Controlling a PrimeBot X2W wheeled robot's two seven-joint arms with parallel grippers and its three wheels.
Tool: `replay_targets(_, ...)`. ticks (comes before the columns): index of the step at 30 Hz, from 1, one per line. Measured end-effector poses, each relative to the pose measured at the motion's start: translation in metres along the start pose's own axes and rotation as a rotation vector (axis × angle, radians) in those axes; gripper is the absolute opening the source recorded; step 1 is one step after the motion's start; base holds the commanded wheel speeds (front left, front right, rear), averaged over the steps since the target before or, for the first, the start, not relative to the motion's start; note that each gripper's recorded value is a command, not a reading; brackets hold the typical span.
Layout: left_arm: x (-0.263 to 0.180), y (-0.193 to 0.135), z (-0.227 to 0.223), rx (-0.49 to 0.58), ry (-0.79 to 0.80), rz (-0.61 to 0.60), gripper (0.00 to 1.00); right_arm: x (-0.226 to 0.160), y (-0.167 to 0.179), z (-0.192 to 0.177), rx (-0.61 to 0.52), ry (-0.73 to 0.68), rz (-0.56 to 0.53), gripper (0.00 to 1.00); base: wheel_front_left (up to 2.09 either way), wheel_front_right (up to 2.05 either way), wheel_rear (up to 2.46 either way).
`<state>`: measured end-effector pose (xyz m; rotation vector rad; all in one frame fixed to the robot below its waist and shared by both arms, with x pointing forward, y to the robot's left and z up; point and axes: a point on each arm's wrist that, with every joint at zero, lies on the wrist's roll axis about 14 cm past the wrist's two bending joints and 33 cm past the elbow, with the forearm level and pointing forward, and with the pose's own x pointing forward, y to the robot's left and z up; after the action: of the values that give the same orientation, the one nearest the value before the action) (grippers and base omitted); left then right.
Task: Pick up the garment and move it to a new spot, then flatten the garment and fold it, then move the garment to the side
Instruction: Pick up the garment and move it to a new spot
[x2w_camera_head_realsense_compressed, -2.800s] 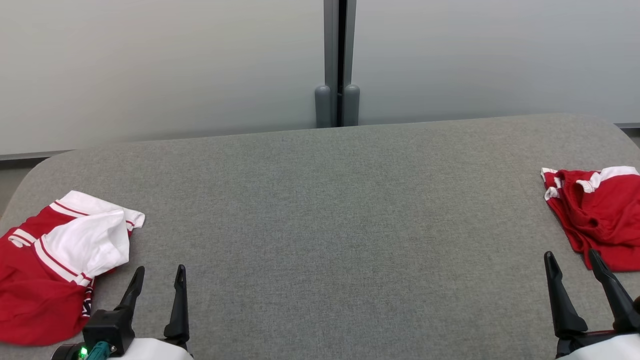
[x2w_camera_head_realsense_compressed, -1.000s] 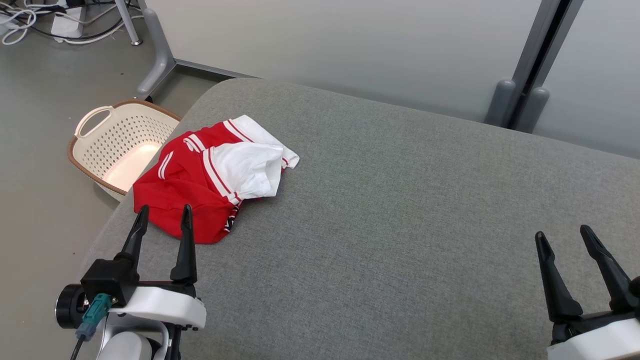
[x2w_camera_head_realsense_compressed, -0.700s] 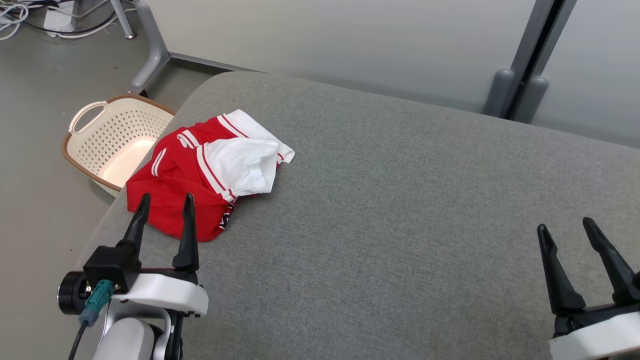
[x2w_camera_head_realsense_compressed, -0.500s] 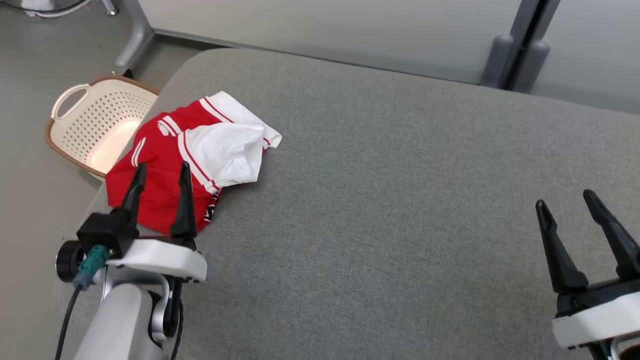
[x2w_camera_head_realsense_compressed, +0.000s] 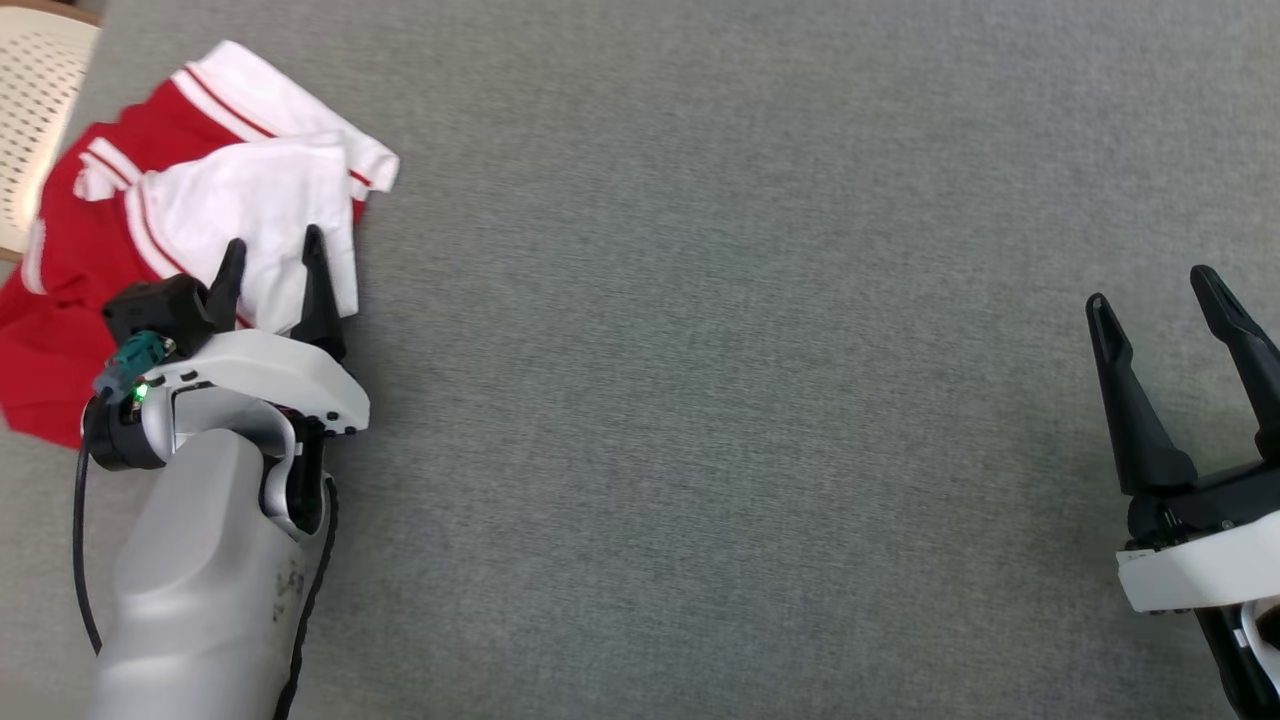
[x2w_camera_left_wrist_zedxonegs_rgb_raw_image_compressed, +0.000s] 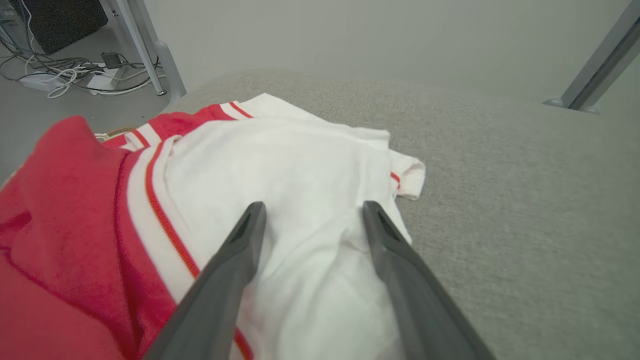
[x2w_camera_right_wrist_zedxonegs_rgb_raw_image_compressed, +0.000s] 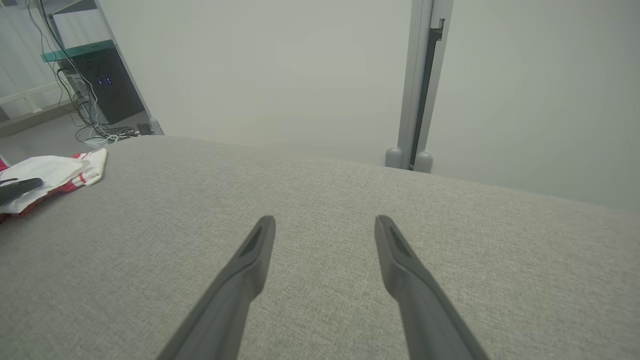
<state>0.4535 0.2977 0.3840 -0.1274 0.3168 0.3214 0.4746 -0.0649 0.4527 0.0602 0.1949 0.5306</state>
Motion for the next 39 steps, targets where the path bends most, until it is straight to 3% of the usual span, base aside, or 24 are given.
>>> replay_targets(2, 0.008, 0.0, -0.02, -0.01, 0.064, 0.008, 1.0, 0.0, -0.008, -0.01, 0.011, 0.019, -0.019, 1.0, 0.0, 0.0, 0.0)
replay_targets(3, 0.012, -0.002, -0.026, -0.017, 0.083, 0.01, 0.85, -0.001, -0.012, -0.014, 0.013, 0.028, -0.03, 1.0, 0.0, 0.0, 0.0)
replay_targets(4, 0.016, -0.004, -0.029, -0.019, 0.095, 0.007, 0.44, -0.002, -0.016, -0.017, 0.013, 0.033, -0.039, 1.0, 0.0, 0.0, 0.0)
replay_targets(5, 0.019, -0.003, -0.031, -0.017, 0.103, 0.008, 0.11, -0.002, -0.019, -0.019, 0.014, 0.038, -0.048, 1.0, 0.0, 0.0, 0.0)
replay_targets(6, 0.022, -0.003, -0.031, -0.016, 0.103, 0.009, 0.0, -0.002, -0.022, -0.02, 0.014, 0.039, -0.056, 1.0, 0.0, 0.0, 0.0)
replay_targets(16, 0.007, 0.008, 0.016, -0.021, -0.058, 0.028, 0.0, -0.013, -0.028, 0.006, -0.001, -0.044, -0.101, 1.0, 0.0, 0.0, 0.0)
replay_targets(26, -0.067, -0.01, 0.064, -0.003, -0.281, -0.052, 0.0, -0.057, -0.015, 0.043, -0.014, -0.13, -0.147, 1.0, 0.0, 0.0, 0.0)
replay_targets(30, -0.095, -0.033, 0.06, -0.002, -0.293, -0.126, 0.0, -0.077, -0.014, 0.051, -0.016, -0.15, -0.178, 1.0, 0.0, 0.0, 0.0)
replay_targets(39, -0.134, -0.12, 0.078, -0.007, -0.309, -0.402, 0.0, -0.12, -0.022, 0.061, -0.006, -0.186, -0.275, 1.0, 0.0, 0.0, 0.0)
